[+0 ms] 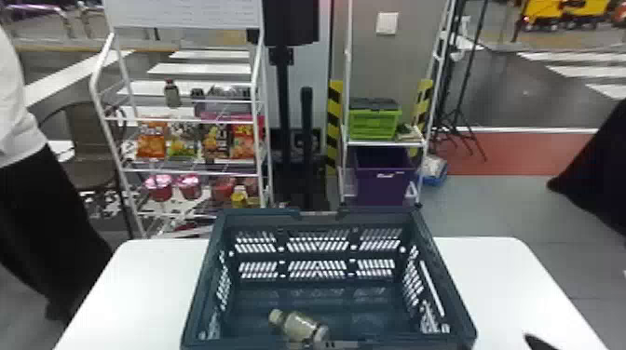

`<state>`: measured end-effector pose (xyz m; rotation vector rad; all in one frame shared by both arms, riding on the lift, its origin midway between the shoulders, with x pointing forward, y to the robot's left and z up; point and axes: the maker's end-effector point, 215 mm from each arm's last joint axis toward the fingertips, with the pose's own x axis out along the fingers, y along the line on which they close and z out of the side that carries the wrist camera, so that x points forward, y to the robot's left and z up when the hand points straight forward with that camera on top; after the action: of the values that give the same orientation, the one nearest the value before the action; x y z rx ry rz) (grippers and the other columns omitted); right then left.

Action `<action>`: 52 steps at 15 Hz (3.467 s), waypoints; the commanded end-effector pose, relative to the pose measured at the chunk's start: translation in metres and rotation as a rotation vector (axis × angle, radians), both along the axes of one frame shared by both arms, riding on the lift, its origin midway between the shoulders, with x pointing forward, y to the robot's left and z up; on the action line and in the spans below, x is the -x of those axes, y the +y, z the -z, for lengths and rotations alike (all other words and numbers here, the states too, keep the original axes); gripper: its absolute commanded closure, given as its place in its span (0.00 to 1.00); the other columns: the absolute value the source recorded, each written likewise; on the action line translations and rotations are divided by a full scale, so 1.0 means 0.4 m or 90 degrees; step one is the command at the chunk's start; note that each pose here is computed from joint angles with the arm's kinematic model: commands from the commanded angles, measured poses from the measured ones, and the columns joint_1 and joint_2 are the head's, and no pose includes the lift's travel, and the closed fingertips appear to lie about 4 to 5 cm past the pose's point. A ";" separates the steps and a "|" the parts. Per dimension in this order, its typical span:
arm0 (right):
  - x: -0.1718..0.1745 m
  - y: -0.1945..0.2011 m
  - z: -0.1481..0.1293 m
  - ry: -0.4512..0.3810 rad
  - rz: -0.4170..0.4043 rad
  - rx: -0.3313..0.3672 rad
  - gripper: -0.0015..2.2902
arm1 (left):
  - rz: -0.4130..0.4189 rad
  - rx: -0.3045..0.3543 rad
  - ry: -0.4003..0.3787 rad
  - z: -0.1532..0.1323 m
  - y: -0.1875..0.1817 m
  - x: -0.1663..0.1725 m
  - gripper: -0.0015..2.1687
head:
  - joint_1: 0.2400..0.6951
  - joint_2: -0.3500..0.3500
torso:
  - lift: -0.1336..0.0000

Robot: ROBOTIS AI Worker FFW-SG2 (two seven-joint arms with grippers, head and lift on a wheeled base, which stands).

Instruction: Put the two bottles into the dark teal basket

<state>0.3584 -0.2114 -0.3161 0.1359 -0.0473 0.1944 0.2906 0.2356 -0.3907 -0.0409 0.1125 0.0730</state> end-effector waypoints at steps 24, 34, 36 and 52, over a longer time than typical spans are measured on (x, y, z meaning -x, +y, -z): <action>0.261 -0.157 0.107 0.013 0.057 0.008 0.03 | 0.198 -0.213 0.060 -0.333 -0.212 -0.403 0.99 | 0.57 0.50 | 1.00; 0.306 -0.185 0.127 0.021 0.054 0.029 0.04 | 0.439 -0.288 0.369 -0.090 -0.389 -0.596 0.99 | 0.57 0.50 | 1.00; 0.312 -0.193 0.131 0.021 0.054 0.034 0.04 | 0.483 -0.292 0.414 -0.048 -0.434 -0.610 0.99 | 0.57 0.50 | 1.00; 0.323 -0.222 0.135 0.018 0.066 0.034 0.04 | 0.550 -0.309 0.532 0.081 -0.524 -0.610 0.04 | 0.57 0.50 | 1.00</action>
<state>0.2289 -0.2994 -0.3704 0.0803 -0.0201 0.0925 0.5325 0.0310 -0.4340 0.5395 0.9582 -0.7498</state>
